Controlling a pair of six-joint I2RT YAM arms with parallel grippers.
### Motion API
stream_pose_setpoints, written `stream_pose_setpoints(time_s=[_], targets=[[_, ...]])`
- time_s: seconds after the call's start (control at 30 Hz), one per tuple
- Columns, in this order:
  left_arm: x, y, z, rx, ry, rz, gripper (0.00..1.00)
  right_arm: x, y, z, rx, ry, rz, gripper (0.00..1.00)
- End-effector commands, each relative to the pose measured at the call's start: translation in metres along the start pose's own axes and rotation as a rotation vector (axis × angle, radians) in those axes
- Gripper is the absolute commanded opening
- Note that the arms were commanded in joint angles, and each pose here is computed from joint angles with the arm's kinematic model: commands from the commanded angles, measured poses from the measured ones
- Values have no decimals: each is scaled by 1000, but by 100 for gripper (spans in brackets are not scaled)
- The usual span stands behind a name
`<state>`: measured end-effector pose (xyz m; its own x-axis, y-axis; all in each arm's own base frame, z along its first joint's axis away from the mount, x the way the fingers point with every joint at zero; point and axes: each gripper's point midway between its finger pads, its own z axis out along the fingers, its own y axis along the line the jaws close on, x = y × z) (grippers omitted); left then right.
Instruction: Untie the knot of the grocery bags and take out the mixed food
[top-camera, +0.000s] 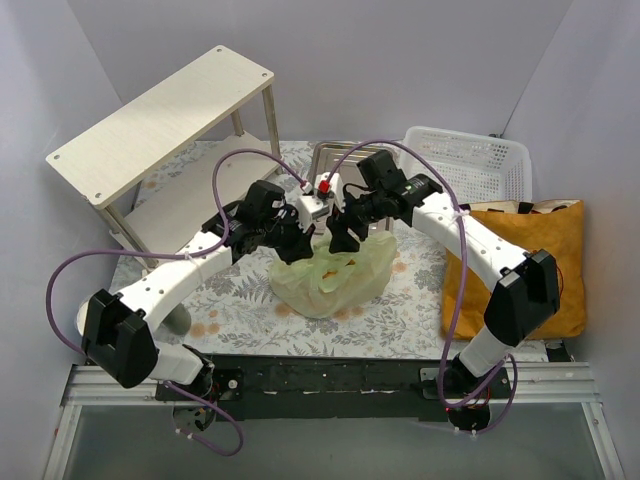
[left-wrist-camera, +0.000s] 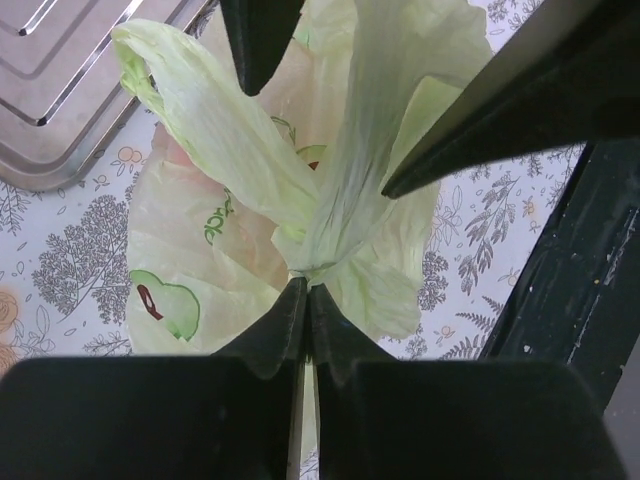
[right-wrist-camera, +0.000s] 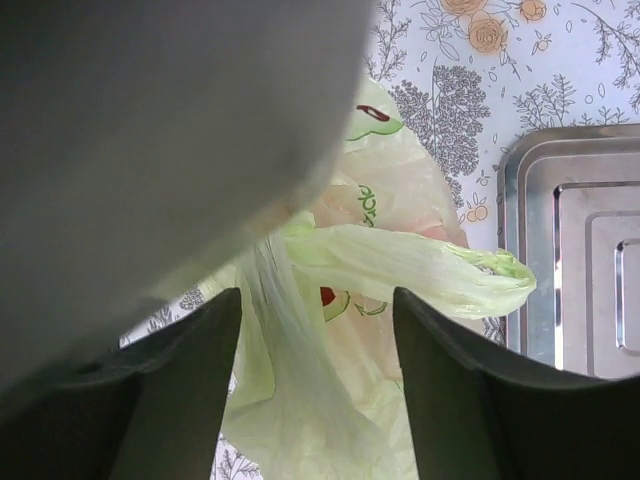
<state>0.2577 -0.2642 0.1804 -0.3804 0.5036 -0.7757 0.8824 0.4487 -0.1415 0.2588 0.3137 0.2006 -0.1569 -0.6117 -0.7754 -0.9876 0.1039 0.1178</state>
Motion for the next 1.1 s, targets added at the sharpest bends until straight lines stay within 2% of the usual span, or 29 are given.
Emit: stream_pose_setpoints(time_s=[0.0,0.03,0.1,0.13,0.23,0.33,0.47,0.57,0.7,0.83,0.9,1.07], targets=[[-42,2,-24,-42,-132,21,0,2,12,-5,6,-2,-17,45],[-40,4,-24,-55,-129,14,6,2,9,-6,22,-2,-22,34],[-37,11,-25,-100,-122,5,36,-2,-2,-12,85,-1,-44,12],[-34,15,-25,-121,-113,-4,54,-5,-6,-17,104,-10,-49,8],[-30,22,-29,-176,-105,-8,70,-10,-20,-45,175,-53,-28,1],[-31,22,-31,-181,-109,-14,73,-12,-18,-67,218,-88,-13,1],[-58,19,-32,-155,-172,-62,81,4,-1,-71,208,-98,66,1],[-64,26,-16,-152,-171,-137,81,10,12,-71,171,-113,77,1],[-95,37,-4,-149,-230,-208,82,19,17,-76,181,-93,36,1],[-113,24,15,-7,-231,-232,82,33,20,-84,214,-65,19,1],[-118,4,18,127,-222,-227,82,37,22,-85,218,-65,22,1],[-114,-10,23,232,-191,-301,82,54,27,-89,231,-36,13,1]])
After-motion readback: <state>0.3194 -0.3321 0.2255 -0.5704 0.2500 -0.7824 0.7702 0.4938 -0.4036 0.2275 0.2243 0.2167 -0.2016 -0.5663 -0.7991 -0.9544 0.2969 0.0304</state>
